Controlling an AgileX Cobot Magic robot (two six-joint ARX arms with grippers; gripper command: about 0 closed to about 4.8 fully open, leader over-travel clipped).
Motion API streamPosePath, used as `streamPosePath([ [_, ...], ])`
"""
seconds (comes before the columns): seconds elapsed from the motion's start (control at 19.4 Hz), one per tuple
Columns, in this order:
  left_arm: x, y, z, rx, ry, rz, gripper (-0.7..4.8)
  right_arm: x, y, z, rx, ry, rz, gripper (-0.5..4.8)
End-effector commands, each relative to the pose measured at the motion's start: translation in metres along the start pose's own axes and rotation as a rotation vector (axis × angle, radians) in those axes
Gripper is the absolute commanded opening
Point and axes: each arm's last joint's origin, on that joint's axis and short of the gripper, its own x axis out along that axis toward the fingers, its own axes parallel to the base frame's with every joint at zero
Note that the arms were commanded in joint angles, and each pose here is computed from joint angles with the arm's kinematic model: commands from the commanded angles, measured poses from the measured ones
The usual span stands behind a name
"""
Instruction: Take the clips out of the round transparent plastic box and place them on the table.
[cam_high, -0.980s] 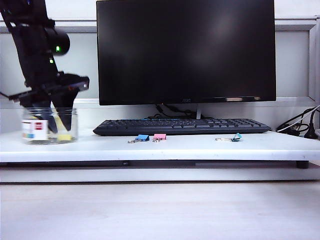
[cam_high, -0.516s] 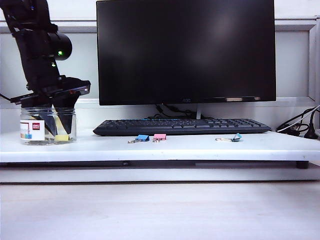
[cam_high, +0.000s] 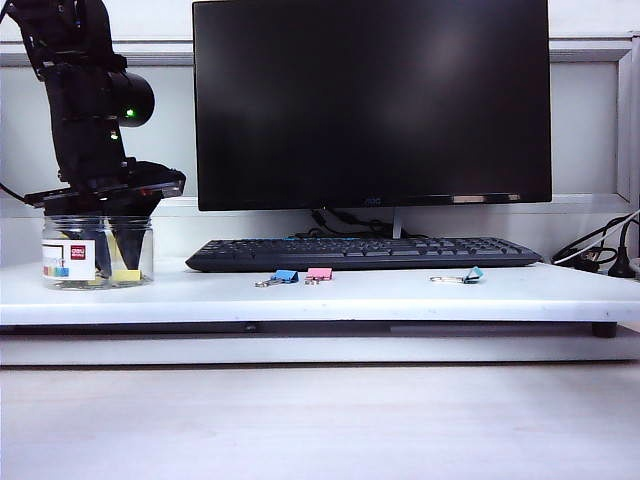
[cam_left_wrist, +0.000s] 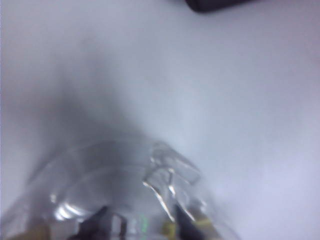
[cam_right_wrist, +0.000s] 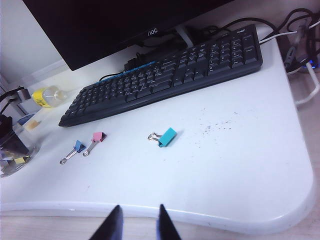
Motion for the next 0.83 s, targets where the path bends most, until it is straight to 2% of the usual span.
streamPosePath([
  [0.05,0.017,0.005,0.0,0.02,0.03,0.065,1.74,0.0,0.001,0.002,-0.009,-0.016,0.006,0.95],
  [0.46,0.017,-0.004,0.002,0.046,0.025,0.053,1.69,0.0,0.001,0.002,-0.009,-0.018,0.002,0.95],
  [0.57,0.017,-0.008,0.002,0.066,0.023,0.047,1.16,0.0,0.001,0.002,-0.009,-0.018,0.002,0.95],
  [0.83,0.017,-0.011,0.003,0.078,0.019,0.05,1.11,0.0,0.001,0.002,-0.009,-0.018,0.002,0.95],
])
